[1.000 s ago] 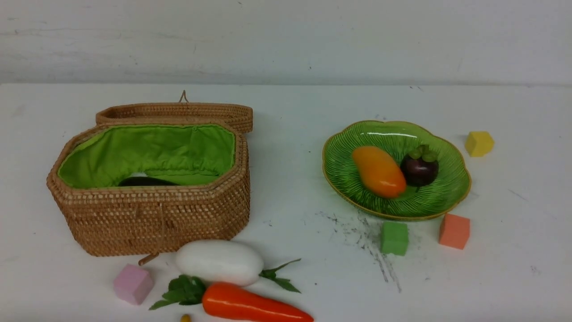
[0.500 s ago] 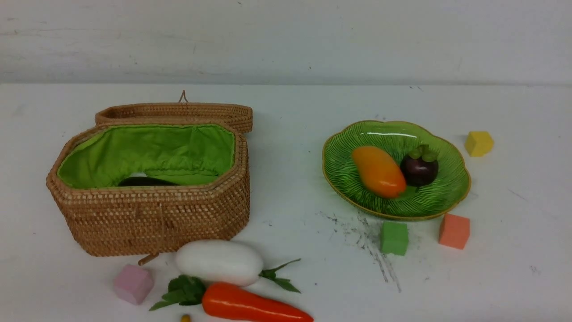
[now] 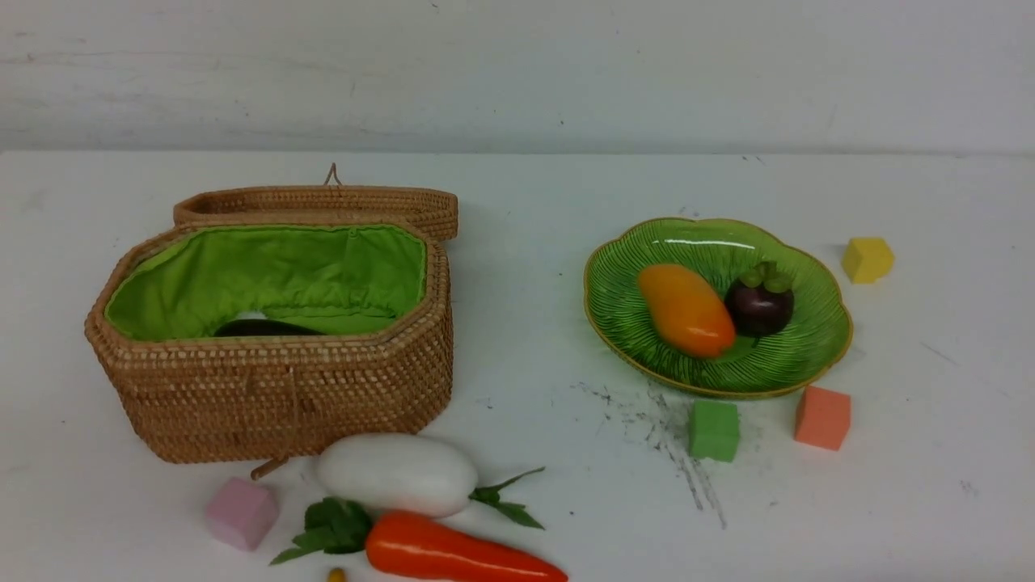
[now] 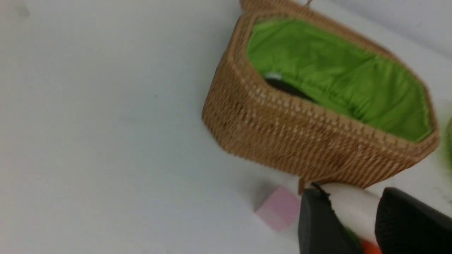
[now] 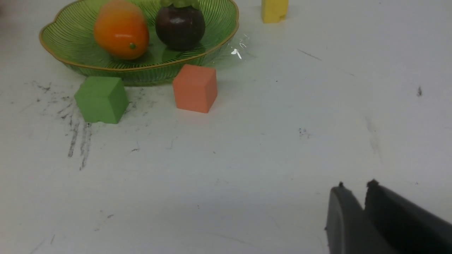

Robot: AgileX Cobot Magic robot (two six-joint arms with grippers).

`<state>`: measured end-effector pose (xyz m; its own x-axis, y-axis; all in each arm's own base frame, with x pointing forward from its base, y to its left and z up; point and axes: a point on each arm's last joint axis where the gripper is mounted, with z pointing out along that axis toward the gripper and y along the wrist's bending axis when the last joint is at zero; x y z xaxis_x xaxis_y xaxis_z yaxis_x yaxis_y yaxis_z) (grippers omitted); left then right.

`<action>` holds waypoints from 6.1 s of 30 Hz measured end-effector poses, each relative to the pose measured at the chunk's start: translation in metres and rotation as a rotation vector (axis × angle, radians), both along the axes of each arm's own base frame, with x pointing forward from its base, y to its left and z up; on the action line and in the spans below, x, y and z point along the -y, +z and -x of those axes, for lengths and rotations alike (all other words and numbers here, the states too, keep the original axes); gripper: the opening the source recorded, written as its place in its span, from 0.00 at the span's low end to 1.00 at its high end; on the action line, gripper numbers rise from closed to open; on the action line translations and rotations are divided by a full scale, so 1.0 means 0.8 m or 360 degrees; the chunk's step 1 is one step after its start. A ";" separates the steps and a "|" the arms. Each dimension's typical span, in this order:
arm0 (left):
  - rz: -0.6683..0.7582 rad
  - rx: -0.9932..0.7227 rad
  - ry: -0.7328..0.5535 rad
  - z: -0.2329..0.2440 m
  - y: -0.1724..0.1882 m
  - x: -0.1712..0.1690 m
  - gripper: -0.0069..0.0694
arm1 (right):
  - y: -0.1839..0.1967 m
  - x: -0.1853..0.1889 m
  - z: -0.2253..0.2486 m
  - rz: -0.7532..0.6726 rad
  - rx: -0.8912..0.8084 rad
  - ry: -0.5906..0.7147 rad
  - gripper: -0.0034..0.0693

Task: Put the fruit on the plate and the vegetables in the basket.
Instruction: Use the left arm to grab a banana and put it into the right plate, then use the left arm to grab a carrot and put it into the left basket

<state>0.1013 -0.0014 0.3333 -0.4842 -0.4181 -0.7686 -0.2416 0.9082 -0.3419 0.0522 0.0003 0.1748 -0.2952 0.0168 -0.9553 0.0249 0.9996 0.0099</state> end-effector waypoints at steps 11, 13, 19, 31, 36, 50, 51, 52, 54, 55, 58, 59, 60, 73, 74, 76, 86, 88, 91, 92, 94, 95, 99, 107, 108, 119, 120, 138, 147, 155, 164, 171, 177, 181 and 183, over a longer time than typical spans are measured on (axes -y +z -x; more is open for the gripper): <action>0.0042 -0.0770 -0.0889 -0.052 -0.063 0.057 0.40 | 0.000 0.000 0.000 0.0000 0.0000 0.0000 0.22; 0.0077 -0.0800 -0.1113 -0.060 -0.070 0.069 0.40 | 0.000 0.000 0.000 0.0000 0.0000 0.0000 0.23; 0.0032 -0.0754 -0.1514 -0.090 -0.080 0.090 0.42 | 0.000 0.000 0.000 0.0000 0.0000 0.0000 0.24; -0.0948 -0.0612 -0.2247 -0.116 -0.122 0.211 0.73 | 0.000 0.000 0.000 0.0000 0.0000 0.0000 0.25; -0.1220 -0.0610 -0.2417 -0.119 -0.160 0.242 0.80 | 0.000 0.000 0.000 0.0000 0.0000 0.0000 0.26; -0.1285 -0.0885 -0.2510 -0.131 -0.219 0.255 0.57 | 0.000 0.000 0.000 0.0000 0.0000 0.0000 0.29; -0.1281 -0.0925 -0.2522 -0.131 -0.217 0.255 0.47 | 0.000 0.000 0.000 0.0000 0.0000 0.0000 0.29; -0.1277 -0.0951 -0.2529 -0.131 -0.215 0.256 0.47 | 0.000 0.000 0.000 0.0000 0.0000 0.0000 0.29; -0.1271 -0.0977 -0.2540 -0.134 -0.206 0.259 0.48 | 0.000 0.000 0.000 0.0000 0.0000 0.0000 0.30; -0.1269 -0.0975 -0.2541 -0.136 -0.202 0.261 0.48 | 0.000 0.000 0.000 0.0000 0.0000 0.0000 0.30; -0.1259 -0.1026 -0.2577 -0.139 -0.187 0.266 0.48 | 0.000 0.000 0.000 0.0000 0.0000 0.0000 0.31; -0.1257 -0.1055 -0.2603 -0.141 -0.178 0.269 0.48 | 0.000 0.000 0.000 0.0000 0.0000 0.0000 0.31; -0.1259 -0.1058 -0.2620 -0.143 -0.171 0.271 0.48 | 0.000 0.000 0.000 0.0000 0.0000 0.0000 0.31; -0.1523 -0.0287 -0.2619 -0.224 -0.008 0.344 0.48 | 0.000 0.000 0.000 0.0000 0.0000 0.0000 0.34; -0.1579 -0.0227 -0.2607 -0.237 -0.005 0.354 0.48 | 0.000 0.000 0.000 0.0000 0.0000 0.0000 0.34; -0.1709 -0.0131 -0.2587 -0.267 -0.011 0.376 0.48 | 0.000 0.000 0.000 0.0000 0.0000 0.0000 0.34; -0.2162 0.0185 -0.2605 -0.359 -0.116 0.451 0.48 | 0.000 0.000 0.000 0.0000 0.0000 0.0000 0.36; -0.2163 0.0227 -0.2594 -0.363 -0.127 0.456 0.48 | 0.000 0.000 0.000 0.0000 0.0000 0.0000 0.37; -0.2122 0.0252 -0.2598 -0.367 -0.143 0.462 0.48 | 0.000 0.000 0.000 0.0000 0.0000 0.0000 0.37; -0.2111 0.0251 -0.2602 -0.366 -0.144 0.463 0.48 | 0.000 0.000 0.000 0.0000 0.0000 0.0000 0.37; -0.2071 0.0224 -0.2619 -0.365 -0.149 0.464 0.48 | 0.000 0.000 0.000 0.0011 -0.0001 -0.0001 0.37; -0.2049 0.0201 -0.2627 -0.365 -0.151 0.464 0.48 | 0.000 0.000 0.000 0.0014 -0.0001 -0.0001 0.37; -0.2003 0.0165 -0.2648 -0.362 -0.154 0.464 0.57 | 0.000 0.001 0.000 0.0020 -0.0001 -0.0002 0.37; -0.1891 0.0103 -0.2605 -0.360 -0.153 0.463 0.95 | 0.000 0.001 0.000 0.0026 -0.0002 -0.0002 0.37; -0.1889 0.0100 -0.2604 -0.360 -0.153 0.463 0.95 | 0.000 0.001 0.000 0.0028 -0.0002 -0.0002 0.37; -0.1802 -0.0121 -0.2683 -0.321 -0.060 0.423 0.90 | 0.000 0.001 0.000 0.0032 -0.0002 -0.0003 0.37; -0.1764 -0.0131 -0.2681 -0.315 -0.039 0.412 0.89 | 0.000 0.001 0.000 0.0032 -0.0002 -0.0003 0.37; -0.1733 -0.0296 -0.2623 -0.203 -0.054 0.226 0.84 | 0.000 0.001 0.000 0.0036 -0.0002 -0.0003 0.37; -0.1525 -0.0514 -0.2787 -0.204 -0.140 0.238 0.84 | 0.000 0.001 0.000 0.0036 -0.0002 -0.0003 0.37; -0.1358 -0.0596 -0.2928 -0.208 -0.182 0.252 0.84 | 0.000 0.001 0.000 0.0038 -0.0002 -0.0003 0.37; -0.1235 -0.0728 -0.2960 -0.212 -0.219 0.259 0.69 | 0.000 0.001 0.000 0.0038 -0.0002 -0.0003 0.37; -0.1210 -0.0727 -0.2953 -0.214 -0.220 0.262 0.43 | 0.000 0.001 0.000 0.0038 -0.0002 -0.0003 0.37; -0.1171 -0.0759 -0.2944 -0.212 -0.219 0.262 0.43 | 0.000 0.001 0.000 0.0038 -0.0002 -0.0003 0.37; -0.1158 -0.0773 -0.2966 -0.206 -0.209 0.259 0.43 | 0.000 0.001 0.000 0.0038 -0.0002 -0.0003 0.37; -0.1163 -0.0739 -0.2964 -0.202 -0.193 0.257 0.43 | 0.000 0.001 0.000 0.0038 -0.0002 -0.0003 0.37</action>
